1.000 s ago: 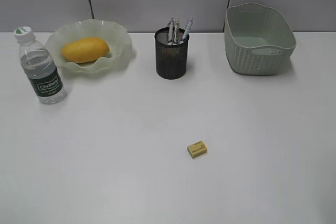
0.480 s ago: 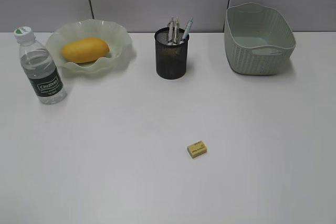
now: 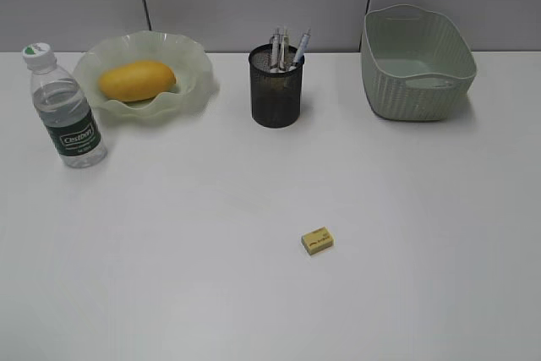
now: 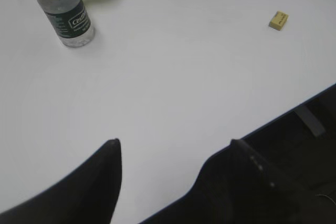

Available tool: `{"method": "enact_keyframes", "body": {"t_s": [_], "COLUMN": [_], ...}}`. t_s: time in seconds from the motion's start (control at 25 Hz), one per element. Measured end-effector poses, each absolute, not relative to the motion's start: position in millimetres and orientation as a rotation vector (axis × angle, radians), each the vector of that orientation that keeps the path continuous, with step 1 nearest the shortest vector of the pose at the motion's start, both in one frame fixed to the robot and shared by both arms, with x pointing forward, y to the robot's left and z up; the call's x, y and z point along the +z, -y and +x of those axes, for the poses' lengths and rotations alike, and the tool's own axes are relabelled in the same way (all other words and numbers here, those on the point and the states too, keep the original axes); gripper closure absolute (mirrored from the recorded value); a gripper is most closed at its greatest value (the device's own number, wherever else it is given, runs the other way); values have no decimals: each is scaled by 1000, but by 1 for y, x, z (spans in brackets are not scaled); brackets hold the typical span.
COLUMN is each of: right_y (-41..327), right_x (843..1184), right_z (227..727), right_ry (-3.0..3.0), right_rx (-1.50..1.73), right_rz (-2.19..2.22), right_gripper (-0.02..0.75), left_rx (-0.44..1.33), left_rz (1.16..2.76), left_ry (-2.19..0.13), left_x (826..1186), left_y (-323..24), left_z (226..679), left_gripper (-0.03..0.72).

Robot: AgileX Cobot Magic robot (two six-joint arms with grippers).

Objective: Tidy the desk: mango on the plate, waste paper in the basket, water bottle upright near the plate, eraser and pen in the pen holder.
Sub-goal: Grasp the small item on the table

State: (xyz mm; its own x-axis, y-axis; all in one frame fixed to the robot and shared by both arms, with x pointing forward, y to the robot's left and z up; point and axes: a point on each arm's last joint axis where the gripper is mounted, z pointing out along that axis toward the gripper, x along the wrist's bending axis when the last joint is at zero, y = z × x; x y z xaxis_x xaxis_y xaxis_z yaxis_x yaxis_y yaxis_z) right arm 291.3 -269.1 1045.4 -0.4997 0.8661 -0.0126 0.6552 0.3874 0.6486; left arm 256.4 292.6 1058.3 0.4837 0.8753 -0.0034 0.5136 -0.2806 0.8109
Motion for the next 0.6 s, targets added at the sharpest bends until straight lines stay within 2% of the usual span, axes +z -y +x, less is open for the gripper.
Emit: {"method": "enact_keyframes", "body": {"t_s": [0.28,0.44,0.6], "right_y": [269,269,270], "right_x": [1045,1045,1045], "right_z": [291,291,292], "right_ry": [-2303,-2303,-2298], "right_rx": [840,840,830], "right_rz": [1323,1323,1318], "right_gripper": [174,174,174], "left_rx": [606,601,550], "left_rz": [1900,1910,1993], "left_ry": [-1122,-1126,-1168], "left_x": [1072,1082,1080], "left_y": [-286,-269,-244], "left_z": [267,297,340], "left_gripper": [207,207,207]}}
